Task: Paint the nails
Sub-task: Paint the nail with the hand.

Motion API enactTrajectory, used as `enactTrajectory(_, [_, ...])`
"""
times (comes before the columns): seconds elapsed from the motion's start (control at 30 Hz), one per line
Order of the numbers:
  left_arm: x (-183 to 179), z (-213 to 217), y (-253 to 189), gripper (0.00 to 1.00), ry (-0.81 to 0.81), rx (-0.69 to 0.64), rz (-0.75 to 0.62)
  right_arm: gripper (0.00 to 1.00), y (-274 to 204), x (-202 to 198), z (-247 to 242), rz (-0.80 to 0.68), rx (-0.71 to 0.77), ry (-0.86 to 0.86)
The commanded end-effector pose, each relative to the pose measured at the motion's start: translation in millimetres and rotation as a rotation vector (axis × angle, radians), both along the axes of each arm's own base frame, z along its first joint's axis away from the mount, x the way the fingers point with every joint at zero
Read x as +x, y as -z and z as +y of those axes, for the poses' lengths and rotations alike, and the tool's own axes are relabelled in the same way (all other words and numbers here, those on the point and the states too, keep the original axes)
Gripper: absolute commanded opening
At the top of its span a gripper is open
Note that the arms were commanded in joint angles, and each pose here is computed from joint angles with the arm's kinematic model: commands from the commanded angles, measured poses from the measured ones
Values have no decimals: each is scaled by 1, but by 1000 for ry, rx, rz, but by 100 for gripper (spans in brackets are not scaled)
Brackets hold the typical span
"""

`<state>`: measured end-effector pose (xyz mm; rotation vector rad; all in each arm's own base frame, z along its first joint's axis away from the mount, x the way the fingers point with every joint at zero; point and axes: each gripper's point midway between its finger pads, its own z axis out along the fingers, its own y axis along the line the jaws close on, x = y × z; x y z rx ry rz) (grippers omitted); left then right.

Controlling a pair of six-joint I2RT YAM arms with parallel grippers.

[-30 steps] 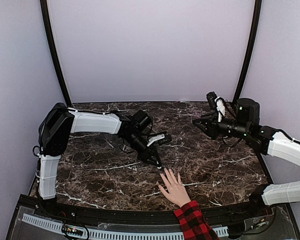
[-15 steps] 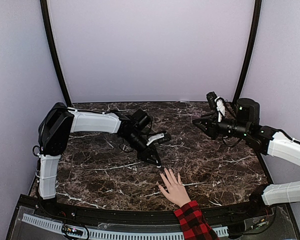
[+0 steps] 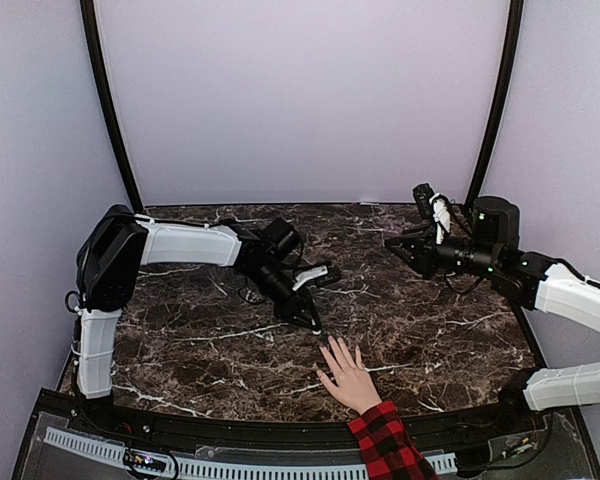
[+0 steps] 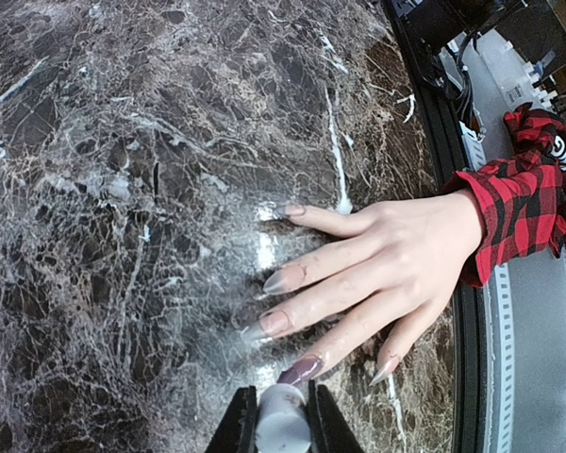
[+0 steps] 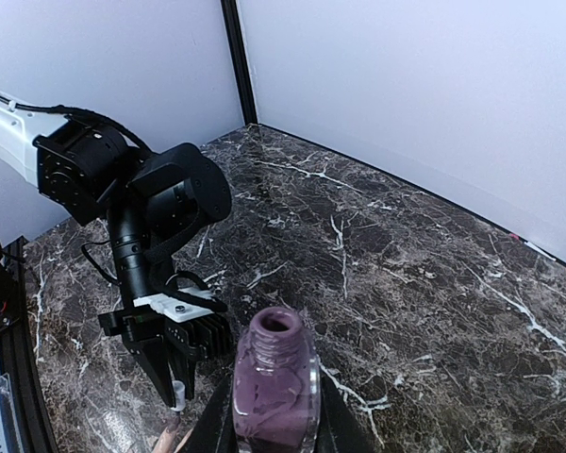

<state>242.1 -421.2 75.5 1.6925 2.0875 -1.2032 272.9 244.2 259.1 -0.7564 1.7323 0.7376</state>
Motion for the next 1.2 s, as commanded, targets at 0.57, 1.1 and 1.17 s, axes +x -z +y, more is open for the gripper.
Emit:
enactTrajectory(0.57, [13,3,-6,0,-33,1,-16,0,-14,2,-3,-54,34,15])
enactTrajectory(1.1, [8,1,-51,0,-2,-135,-24,0,-15,2,-3,-56,36,16])
enactTrajectory(1.17, [8,0,-55,0,-1,-150,-24,0,-15,2,-3,-57,35,16])
